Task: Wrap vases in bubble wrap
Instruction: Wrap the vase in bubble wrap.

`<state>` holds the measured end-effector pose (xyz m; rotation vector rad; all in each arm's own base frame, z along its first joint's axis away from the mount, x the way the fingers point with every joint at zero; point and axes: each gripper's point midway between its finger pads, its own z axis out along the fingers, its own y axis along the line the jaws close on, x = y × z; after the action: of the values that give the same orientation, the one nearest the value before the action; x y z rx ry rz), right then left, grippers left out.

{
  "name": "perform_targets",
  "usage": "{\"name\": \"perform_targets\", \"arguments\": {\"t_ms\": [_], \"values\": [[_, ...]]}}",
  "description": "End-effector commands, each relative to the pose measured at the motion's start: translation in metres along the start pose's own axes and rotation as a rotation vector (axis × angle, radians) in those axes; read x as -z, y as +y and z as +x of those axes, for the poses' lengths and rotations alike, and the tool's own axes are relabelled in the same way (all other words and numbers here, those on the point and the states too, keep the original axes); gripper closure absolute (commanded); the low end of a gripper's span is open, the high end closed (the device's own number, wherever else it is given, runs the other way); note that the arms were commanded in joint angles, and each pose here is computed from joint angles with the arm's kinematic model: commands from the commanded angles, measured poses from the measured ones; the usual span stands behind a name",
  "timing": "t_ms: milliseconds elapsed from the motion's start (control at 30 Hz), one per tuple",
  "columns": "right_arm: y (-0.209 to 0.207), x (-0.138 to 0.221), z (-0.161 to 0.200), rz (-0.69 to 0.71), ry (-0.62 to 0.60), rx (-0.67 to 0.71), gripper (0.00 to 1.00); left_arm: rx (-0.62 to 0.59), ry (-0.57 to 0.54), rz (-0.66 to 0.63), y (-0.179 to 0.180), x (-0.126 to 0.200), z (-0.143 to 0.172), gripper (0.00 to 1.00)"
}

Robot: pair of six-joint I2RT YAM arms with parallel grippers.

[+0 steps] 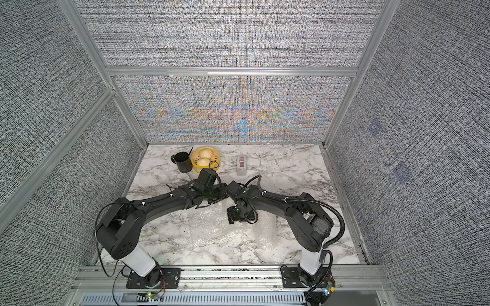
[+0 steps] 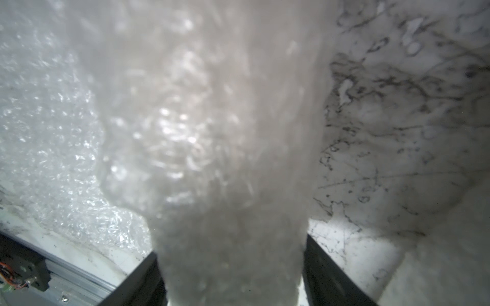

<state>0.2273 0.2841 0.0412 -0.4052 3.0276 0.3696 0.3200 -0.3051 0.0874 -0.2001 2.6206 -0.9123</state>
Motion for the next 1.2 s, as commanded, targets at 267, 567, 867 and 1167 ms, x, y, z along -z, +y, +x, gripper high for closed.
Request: {"name": "perform_targets", "arguments": {"t_ms": [267,567,867,1167], "values": [[0.003,-0.002,-0.013,0.000,-0.051,0.019,0.26,0.029,0.054,-0.022,0.010,-0.010,0.011,0.24],[0.010,-0.004,-0.016,-0.022,-0.074,0.041,0.24,0.039,0.093,-0.030,0.012,-0.031,0.012,0.19],[0.021,0.007,-0.022,-0.055,-0.120,0.076,0.18,0.041,0.090,-0.055,0.029,-0.033,0.012,0.44],[0.038,0.033,-0.021,-0.145,-0.154,0.094,0.07,0.043,0.093,-0.049,0.052,-0.024,0.020,0.56]]}}
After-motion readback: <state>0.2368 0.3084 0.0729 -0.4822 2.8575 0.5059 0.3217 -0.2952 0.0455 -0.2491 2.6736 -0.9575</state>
